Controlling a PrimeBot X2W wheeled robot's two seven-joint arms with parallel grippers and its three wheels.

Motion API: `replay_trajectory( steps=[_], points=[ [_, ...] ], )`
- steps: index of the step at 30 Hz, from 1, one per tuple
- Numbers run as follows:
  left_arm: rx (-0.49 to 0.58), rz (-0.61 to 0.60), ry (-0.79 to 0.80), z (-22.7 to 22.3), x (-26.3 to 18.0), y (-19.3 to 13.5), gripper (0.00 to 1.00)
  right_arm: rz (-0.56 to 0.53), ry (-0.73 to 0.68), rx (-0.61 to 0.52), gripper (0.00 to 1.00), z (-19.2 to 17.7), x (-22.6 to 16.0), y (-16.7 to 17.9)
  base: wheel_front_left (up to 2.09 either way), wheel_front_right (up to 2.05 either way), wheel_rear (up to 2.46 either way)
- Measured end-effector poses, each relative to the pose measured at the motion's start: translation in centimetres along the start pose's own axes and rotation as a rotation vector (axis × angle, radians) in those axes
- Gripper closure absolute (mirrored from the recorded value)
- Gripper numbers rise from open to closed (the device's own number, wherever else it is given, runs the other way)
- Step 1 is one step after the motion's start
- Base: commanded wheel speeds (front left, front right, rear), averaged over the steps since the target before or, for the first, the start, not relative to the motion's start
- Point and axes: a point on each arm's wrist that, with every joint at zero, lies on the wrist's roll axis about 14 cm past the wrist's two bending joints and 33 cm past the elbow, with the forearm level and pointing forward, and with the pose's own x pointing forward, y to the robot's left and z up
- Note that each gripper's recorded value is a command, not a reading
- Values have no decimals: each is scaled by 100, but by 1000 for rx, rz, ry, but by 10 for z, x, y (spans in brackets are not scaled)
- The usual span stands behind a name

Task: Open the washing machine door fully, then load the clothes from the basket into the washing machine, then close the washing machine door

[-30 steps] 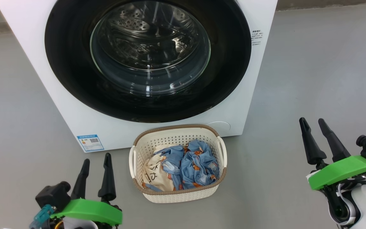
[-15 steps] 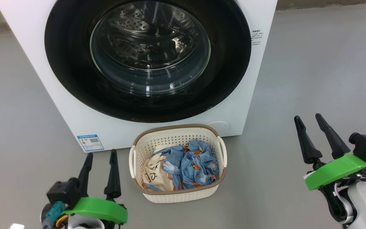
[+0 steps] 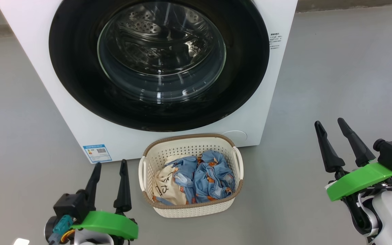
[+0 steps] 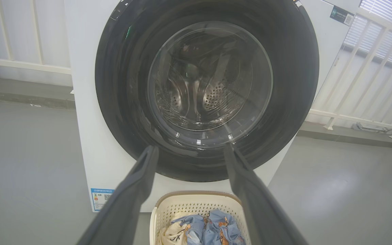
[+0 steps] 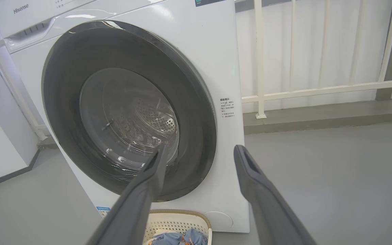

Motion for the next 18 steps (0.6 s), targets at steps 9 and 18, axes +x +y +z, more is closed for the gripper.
replay_trajectory(
  steps=[9, 18],
  points=[
    [0, -1, -1, 0, 0, 0, 0, 0, -1, -1, 0, 0, 0, 0, 0, 0, 0],
    [1, 1, -2, 1, 0, 0, 0, 3, 3, -1, 0, -1, -1, 1, 0, 0, 0]
  ],
)
